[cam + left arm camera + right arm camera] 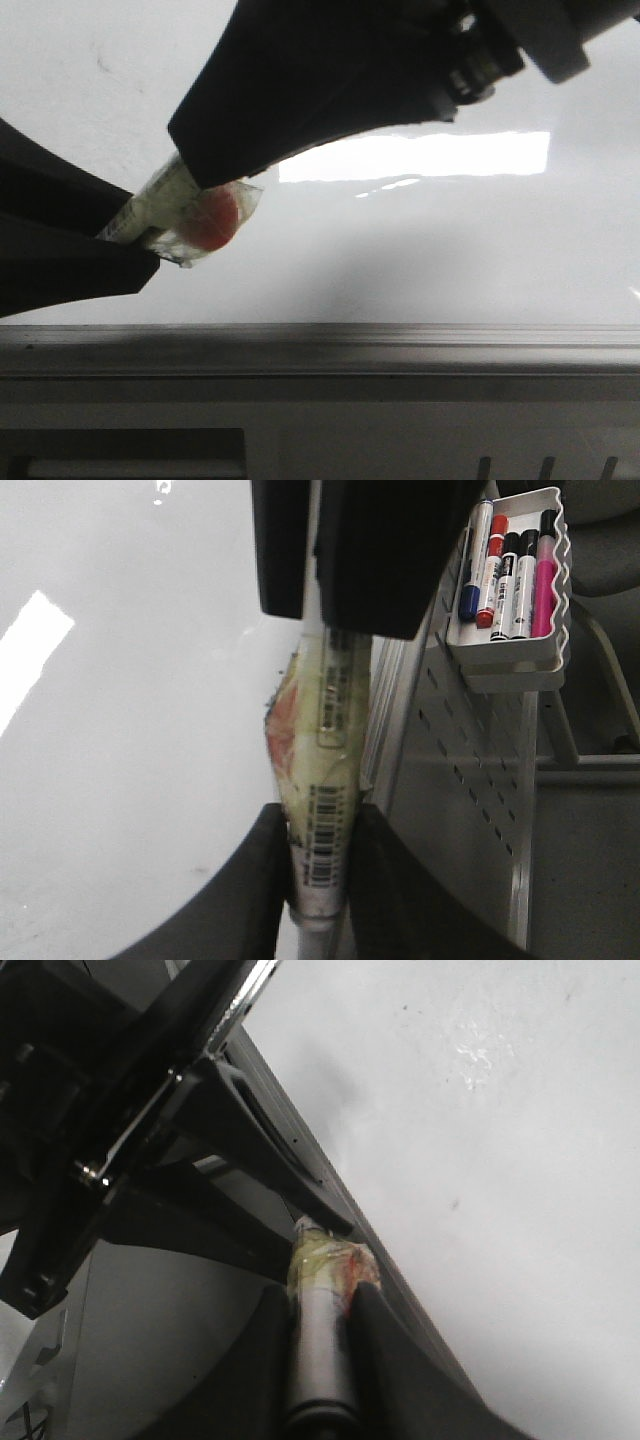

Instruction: Write number 3 on whiteboard

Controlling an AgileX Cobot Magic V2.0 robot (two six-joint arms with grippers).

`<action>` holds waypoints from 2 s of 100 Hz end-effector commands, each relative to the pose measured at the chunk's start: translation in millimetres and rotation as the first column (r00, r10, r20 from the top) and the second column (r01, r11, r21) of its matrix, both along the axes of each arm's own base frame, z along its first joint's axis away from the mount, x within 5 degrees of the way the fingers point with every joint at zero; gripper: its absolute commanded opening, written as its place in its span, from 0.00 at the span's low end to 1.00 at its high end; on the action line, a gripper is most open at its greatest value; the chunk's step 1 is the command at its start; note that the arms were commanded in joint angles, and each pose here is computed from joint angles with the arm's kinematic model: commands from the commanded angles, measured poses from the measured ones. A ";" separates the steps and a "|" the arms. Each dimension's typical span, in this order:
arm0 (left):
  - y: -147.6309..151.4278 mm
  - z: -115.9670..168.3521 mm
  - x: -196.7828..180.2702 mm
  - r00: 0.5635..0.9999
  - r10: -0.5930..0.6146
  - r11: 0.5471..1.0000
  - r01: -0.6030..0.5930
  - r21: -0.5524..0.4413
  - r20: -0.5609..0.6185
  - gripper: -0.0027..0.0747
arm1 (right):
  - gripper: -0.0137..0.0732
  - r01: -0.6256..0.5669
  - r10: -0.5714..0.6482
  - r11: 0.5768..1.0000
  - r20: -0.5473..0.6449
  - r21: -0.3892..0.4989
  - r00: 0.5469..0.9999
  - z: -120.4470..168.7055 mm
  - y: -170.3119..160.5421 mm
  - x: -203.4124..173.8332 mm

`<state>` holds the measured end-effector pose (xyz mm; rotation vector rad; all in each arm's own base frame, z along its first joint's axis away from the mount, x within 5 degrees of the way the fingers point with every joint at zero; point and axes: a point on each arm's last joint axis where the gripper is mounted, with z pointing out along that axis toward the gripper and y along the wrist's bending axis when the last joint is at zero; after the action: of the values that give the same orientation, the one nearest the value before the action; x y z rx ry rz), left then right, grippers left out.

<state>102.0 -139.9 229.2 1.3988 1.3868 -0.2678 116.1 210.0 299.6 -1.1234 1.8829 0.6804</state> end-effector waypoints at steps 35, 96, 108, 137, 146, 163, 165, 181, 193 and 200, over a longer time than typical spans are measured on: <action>28.5 31.3 6.3 0.980 0.201 0.969 -0.199 -0.144 0.001 0.48 | 0.08 0.083 -0.089 0.993 0.075 0.082 0.993 77.8 -15.4 26.2; 34.3 35.4 8.2 0.968 0.248 0.949 -0.249 -0.196 -0.025 0.48 | 0.08 0.213 -0.211 0.977 0.116 -0.006 0.971 88.9 -11.2 85.2; 34.3 35.4 8.2 0.968 0.248 0.949 -0.249 -0.196 -0.025 0.48 | 0.08 0.218 -0.215 0.976 0.135 -0.014 0.967 92.9 -11.8 88.5; 34.3 35.4 8.2 0.968 0.248 0.949 -0.249 -0.196 -0.025 0.48 | 0.08 0.258 -0.246 0.955 0.098 -0.144 0.964 90.0 -25.6 81.9; 34.3 35.4 8.2 0.968 0.248 0.949 -0.249 -0.196 -0.025 0.48 | 0.08 0.251 -0.245 0.949 0.057 -0.189 0.968 85.1 -27.1 78.8; 34.3 35.4 8.2 0.968 0.248 0.949 -0.249 -0.196 -0.025 0.48 | 0.08 0.214 -0.218 0.952 0.005 -0.219 0.976 69.8 -16.7 76.9; 34.3 35.4 8.2 0.968 0.248 0.949 -0.249 -0.196 -0.025 0.48 | 0.08 0.208 -0.213 0.952 0.002 -0.224 0.977 68.1 -14.6 76.9; 34.3 35.4 8.2 0.968 0.248 0.949 -0.249 -0.196 -0.025 0.48 | 0.08 0.198 -0.202 0.956 0.007 -0.216 0.979 65.6 -8.4 78.1; 34.3 35.4 8.2 0.968 0.248 0.949 -0.249 -0.196 -0.025 0.48 | 0.08 0.196 -0.202 0.952 -0.003 -0.233 0.979 68.0 -13.4 73.4; 34.3 35.4 8.2 0.968 0.248 0.949 -0.249 -0.196 -0.025 0.48 | 0.08 0.192 -0.207 0.945 -0.031 -0.263 0.978 66.4 -16.2 70.4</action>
<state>108.7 -101.6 248.0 1.1053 1.5507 -0.1877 187.4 204.1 356.9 -1.0509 2.1699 0.4344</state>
